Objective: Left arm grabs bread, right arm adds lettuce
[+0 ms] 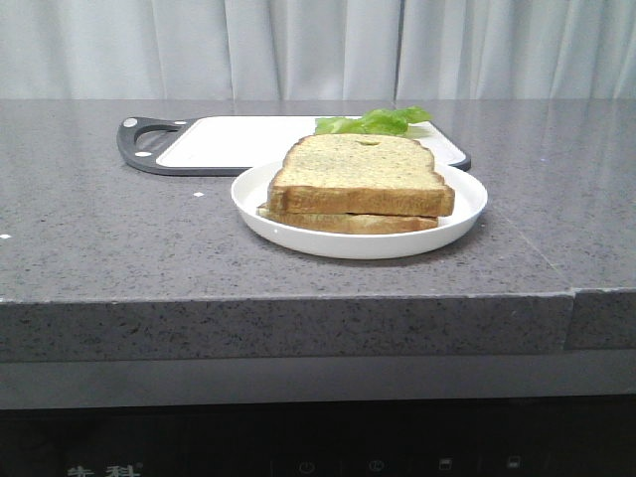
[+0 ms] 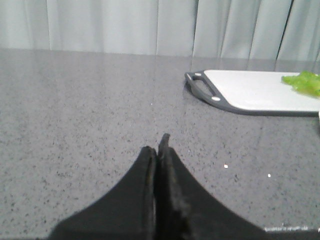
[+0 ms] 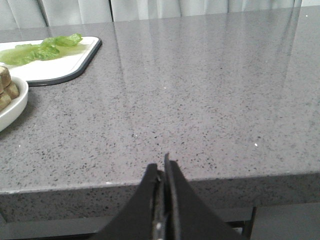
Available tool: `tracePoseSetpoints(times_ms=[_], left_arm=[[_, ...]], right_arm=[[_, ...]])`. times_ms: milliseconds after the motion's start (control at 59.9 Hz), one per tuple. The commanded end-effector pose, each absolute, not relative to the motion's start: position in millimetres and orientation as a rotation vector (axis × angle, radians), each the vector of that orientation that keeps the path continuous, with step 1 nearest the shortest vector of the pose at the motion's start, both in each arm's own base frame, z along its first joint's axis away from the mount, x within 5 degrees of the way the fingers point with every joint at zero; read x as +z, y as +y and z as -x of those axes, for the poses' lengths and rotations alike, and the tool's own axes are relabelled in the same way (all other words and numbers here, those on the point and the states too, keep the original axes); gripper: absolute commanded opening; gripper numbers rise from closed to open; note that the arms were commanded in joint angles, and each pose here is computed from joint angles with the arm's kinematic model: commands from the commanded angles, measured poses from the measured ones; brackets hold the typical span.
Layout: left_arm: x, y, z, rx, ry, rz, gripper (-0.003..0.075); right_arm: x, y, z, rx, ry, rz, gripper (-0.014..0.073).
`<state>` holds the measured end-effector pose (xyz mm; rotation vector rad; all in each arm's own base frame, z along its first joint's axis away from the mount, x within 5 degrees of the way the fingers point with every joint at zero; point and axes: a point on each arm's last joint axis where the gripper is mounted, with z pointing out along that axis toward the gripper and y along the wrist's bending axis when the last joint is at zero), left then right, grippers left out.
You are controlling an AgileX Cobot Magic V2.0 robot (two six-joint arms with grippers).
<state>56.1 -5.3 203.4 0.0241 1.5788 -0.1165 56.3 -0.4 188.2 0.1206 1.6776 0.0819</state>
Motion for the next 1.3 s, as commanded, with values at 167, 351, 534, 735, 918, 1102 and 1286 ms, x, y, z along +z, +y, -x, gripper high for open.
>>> tracePoseSetpoints(times_ms=[167,351,534,735,918,1102,1286], left_arm=[[273.3,-4.7,-46.2,-0.125,1.453,-0.020,-0.0021],[310.8,-6.8,-68.3,-0.094,1.577,-0.053,-0.0021],[326.7,-8.7,-96.2,-0.088,1.633,-0.055,-0.0018],[327.6,-8.8,-98.4,-0.083,1.637,-0.058,0.0274],[328.5,-9.4,-98.7,-0.117,1.628,-0.033,0.0585],[335.0,-20.2,-113.7,-0.293,1.765,0.016,0.0586],[349.1,-55.4,-157.2,-0.425,1.980,-0.145,0.0585]], right_arm=[[239.6,-1.3,-48.5,0.142,1.418,-0.171,-0.0060],[297.8,1.7,-43.6,0.147,1.488,-0.141,-0.0060],[327.5,1.4,-60.1,0.144,1.551,-0.141,-0.0060],[328.0,1.0,-63.6,0.136,1.563,-0.139,0.0141],[327.6,0.9,-63.6,0.132,1.568,-0.136,0.0524],[325.8,1.2,-63.6,0.133,1.588,-0.136,0.0579],[325.1,1.2,-63.6,0.132,1.596,-0.135,0.0579]])
